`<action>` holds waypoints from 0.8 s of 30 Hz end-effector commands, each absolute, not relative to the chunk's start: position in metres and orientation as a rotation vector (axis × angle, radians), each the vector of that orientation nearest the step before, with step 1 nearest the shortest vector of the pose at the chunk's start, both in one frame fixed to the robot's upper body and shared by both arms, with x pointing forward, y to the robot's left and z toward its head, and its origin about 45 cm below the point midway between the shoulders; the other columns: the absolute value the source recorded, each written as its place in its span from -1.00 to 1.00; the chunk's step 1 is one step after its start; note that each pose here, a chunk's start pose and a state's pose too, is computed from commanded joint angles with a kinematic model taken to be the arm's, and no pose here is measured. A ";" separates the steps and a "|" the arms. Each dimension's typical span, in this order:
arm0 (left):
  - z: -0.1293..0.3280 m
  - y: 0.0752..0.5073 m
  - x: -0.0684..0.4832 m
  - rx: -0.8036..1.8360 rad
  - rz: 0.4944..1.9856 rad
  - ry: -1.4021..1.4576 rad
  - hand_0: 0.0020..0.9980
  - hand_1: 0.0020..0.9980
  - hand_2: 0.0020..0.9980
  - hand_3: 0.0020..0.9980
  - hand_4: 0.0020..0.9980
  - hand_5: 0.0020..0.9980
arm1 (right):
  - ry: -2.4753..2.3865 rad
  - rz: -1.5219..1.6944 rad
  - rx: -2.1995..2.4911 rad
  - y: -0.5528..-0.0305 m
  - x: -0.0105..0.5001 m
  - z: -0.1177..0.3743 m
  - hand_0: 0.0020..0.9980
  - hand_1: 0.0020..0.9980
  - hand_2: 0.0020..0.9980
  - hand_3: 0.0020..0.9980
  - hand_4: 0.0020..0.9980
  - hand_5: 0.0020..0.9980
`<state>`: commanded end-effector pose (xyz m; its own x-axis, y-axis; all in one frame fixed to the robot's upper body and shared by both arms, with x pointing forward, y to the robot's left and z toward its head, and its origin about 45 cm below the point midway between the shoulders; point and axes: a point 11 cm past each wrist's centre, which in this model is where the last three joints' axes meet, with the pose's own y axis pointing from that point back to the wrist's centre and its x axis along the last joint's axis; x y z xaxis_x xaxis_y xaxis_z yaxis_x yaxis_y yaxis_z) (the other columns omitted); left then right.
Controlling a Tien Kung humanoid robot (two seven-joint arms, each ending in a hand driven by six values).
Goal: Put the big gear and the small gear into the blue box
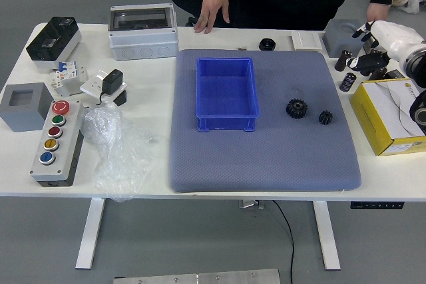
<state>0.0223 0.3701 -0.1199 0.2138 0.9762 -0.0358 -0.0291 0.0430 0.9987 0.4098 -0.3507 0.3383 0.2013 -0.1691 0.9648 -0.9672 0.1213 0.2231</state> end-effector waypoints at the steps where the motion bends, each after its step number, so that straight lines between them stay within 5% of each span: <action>1: -0.120 0.370 0.022 1.250 1.038 1.045 0.78 0.75 0.74 0.71 0.34 -0.25 | -1.230 0.877 1.309 -0.351 0.409 0.341 0.68 0.66 0.81 0.77 0.34 0.20; 2: -0.120 0.370 0.022 1.250 1.039 1.045 0.78 0.75 0.74 0.71 0.34 -0.25 | -1.240 0.883 1.308 -0.352 0.408 0.344 0.68 0.66 0.81 0.77 0.34 0.20; 3: -0.120 0.371 0.022 1.250 1.039 1.045 0.78 0.75 0.74 0.71 0.34 -0.25 | -1.249 0.888 1.309 -0.352 0.407 0.345 0.81 0.75 0.84 0.79 0.29 0.75; 8: -0.120 0.371 0.022 1.251 1.040 1.046 0.78 0.75 0.74 0.71 0.34 -0.25 | -1.282 0.891 1.321 -0.354 0.402 0.347 0.81 0.75 0.84 0.79 0.29 0.75; 9: -0.120 0.371 0.022 1.252 1.041 1.046 0.78 0.75 0.74 0.71 0.34 -0.25 | -1.287 0.889 1.324 -0.354 0.401 0.347 0.85 0.77 0.84 0.78 0.25 0.99; 24: -0.120 0.370 0.024 1.247 1.043 1.045 0.78 0.75 0.74 0.71 0.34 -0.24 | -1.302 0.913 1.299 -0.356 0.384 0.349 0.90 0.79 0.83 0.75 0.20 1.00</action>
<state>0.0236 0.3700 -0.1199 0.2097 0.9772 -0.0339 -0.0325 0.0416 0.9986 0.3841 -0.3559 0.3489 0.1220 -0.1932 0.9736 -0.9811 0.1248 0.1477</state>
